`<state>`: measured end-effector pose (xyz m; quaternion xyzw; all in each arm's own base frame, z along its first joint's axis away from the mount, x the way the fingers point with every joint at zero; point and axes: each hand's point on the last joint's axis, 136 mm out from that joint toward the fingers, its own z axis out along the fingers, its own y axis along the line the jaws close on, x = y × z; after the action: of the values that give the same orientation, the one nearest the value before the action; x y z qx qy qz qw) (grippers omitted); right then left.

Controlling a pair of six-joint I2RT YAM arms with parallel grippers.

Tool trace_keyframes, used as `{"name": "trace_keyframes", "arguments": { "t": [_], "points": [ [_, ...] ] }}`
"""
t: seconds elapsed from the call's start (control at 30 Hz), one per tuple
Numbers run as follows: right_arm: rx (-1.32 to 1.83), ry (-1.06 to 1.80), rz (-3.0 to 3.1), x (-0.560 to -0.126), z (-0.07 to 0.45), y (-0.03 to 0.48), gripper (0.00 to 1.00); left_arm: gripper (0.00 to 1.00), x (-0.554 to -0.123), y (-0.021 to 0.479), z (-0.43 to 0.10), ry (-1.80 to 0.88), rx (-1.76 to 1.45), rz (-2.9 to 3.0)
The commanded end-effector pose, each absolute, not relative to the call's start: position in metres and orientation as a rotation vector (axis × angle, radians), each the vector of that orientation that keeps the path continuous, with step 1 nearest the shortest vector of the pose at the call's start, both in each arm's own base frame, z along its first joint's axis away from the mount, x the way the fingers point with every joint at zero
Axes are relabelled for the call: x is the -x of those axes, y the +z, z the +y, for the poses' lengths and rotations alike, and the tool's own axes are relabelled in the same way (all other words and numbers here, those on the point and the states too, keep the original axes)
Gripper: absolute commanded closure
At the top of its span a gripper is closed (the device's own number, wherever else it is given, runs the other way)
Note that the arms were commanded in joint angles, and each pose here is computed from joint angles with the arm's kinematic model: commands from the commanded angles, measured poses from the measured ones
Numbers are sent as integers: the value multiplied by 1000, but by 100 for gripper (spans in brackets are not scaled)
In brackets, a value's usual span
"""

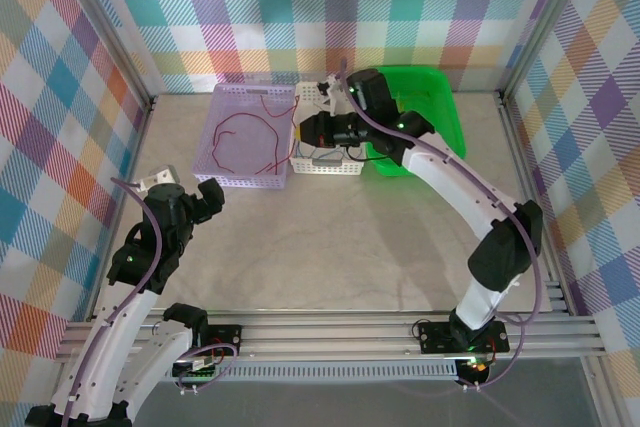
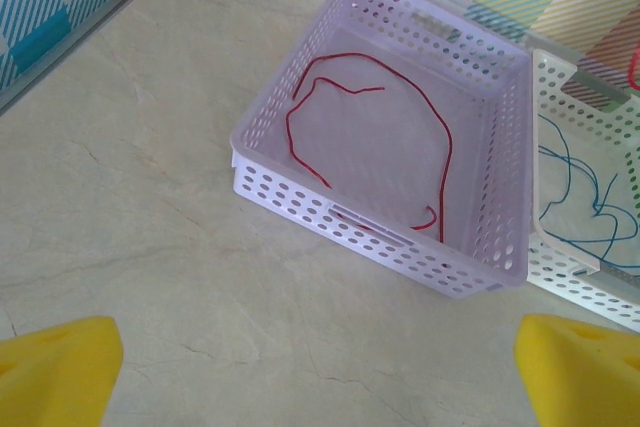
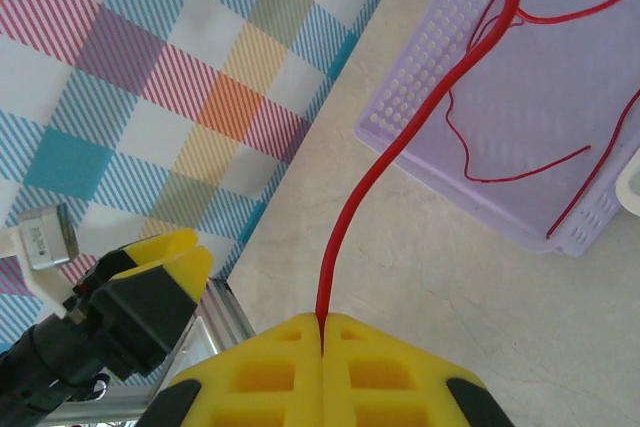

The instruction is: Untangle the cables

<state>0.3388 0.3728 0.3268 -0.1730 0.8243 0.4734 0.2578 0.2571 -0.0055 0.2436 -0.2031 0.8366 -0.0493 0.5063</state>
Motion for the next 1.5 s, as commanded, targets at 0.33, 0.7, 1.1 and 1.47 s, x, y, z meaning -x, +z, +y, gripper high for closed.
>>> {"name": "trace_keyframes", "arguments": {
  "t": [0.33, 0.7, 1.1, 1.47],
  "points": [
    [517, 1301, 2242, -359, 403, 328, 100, 0, -257, 246, -3, -118, 502, 1992],
    [519, 1294, 2296, -383, 424, 307, 100, 0, -256, 245, -4, -116, 500, 1994],
    [524, 1312, 2360, -416, 456, 273, 100, 0, -254, 248, -2, -108, 507, 1977],
    [506, 1354, 2412, -438, 480, 213, 100, 0, -254, 249, -2, -108, 506, 1973]
  ]
}}
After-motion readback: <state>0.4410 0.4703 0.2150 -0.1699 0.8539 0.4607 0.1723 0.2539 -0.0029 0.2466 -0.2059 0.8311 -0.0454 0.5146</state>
